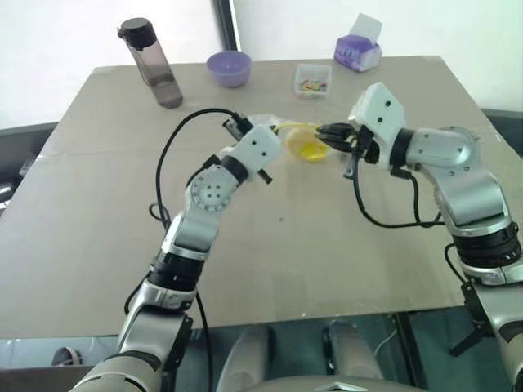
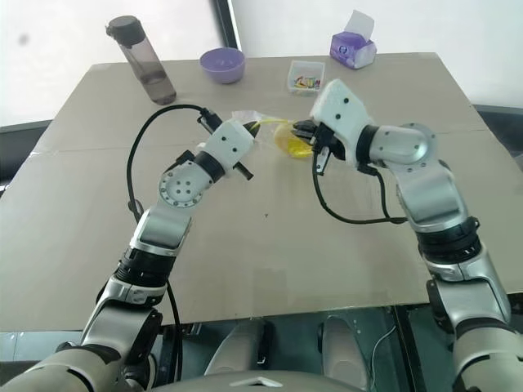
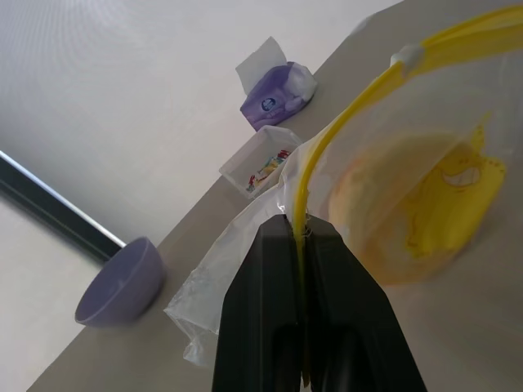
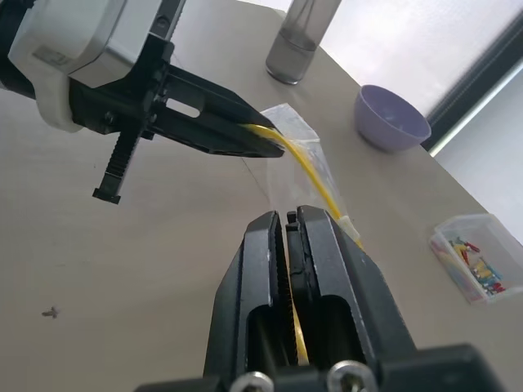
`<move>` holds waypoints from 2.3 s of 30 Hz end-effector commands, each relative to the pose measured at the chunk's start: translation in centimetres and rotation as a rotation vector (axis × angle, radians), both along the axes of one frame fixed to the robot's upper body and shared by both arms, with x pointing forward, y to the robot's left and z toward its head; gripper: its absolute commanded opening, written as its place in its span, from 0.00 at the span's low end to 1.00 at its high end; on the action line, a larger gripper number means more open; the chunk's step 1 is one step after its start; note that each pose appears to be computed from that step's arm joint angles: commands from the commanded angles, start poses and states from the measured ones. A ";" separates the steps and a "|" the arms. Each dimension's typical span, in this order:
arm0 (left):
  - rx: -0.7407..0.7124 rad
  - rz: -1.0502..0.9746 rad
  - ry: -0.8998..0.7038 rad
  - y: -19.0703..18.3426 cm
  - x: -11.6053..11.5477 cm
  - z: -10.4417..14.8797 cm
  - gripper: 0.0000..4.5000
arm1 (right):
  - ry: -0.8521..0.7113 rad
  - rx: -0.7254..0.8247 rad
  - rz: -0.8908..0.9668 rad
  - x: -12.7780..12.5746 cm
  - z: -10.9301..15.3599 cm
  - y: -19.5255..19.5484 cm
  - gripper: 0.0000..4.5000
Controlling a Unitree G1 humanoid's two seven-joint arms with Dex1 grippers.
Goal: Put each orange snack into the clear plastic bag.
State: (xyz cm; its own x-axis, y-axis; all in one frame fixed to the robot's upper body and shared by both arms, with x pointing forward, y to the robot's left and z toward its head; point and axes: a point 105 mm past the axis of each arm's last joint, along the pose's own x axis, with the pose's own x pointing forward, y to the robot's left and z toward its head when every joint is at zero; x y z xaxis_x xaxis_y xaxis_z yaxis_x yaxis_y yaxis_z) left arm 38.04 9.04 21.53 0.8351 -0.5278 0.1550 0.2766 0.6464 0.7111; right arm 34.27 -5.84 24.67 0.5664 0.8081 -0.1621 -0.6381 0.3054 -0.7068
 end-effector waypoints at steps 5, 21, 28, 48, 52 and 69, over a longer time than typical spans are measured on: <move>0.010 -0.040 -0.088 -0.5 -0.9 2.3 0.00 | -0.120 0.000 -0.025 1.1 1.6 0.1 0.44; 0.110 -0.065 -0.150 -0.5 -1.5 2.4 0.00 | -0.145 -0.026 -0.034 2.6 1.2 -0.1 0.44; 0.109 -0.067 -0.150 -0.5 -1.6 2.5 0.00 | -0.138 -0.032 -0.032 2.7 1.0 -0.2 0.44; 0.117 -0.069 -0.149 -0.6 -1.7 2.3 0.00 | -0.145 -0.038 -0.040 3.0 1.0 -0.5 0.03; 0.118 -0.070 -0.146 -0.6 -1.7 2.2 0.00 | -0.147 -0.040 -0.040 2.9 1.0 -0.5 0.03; 0.121 -0.074 -0.136 -0.8 -1.6 1.8 0.00 | -0.165 -0.028 -0.020 2.4 1.7 -0.1 0.32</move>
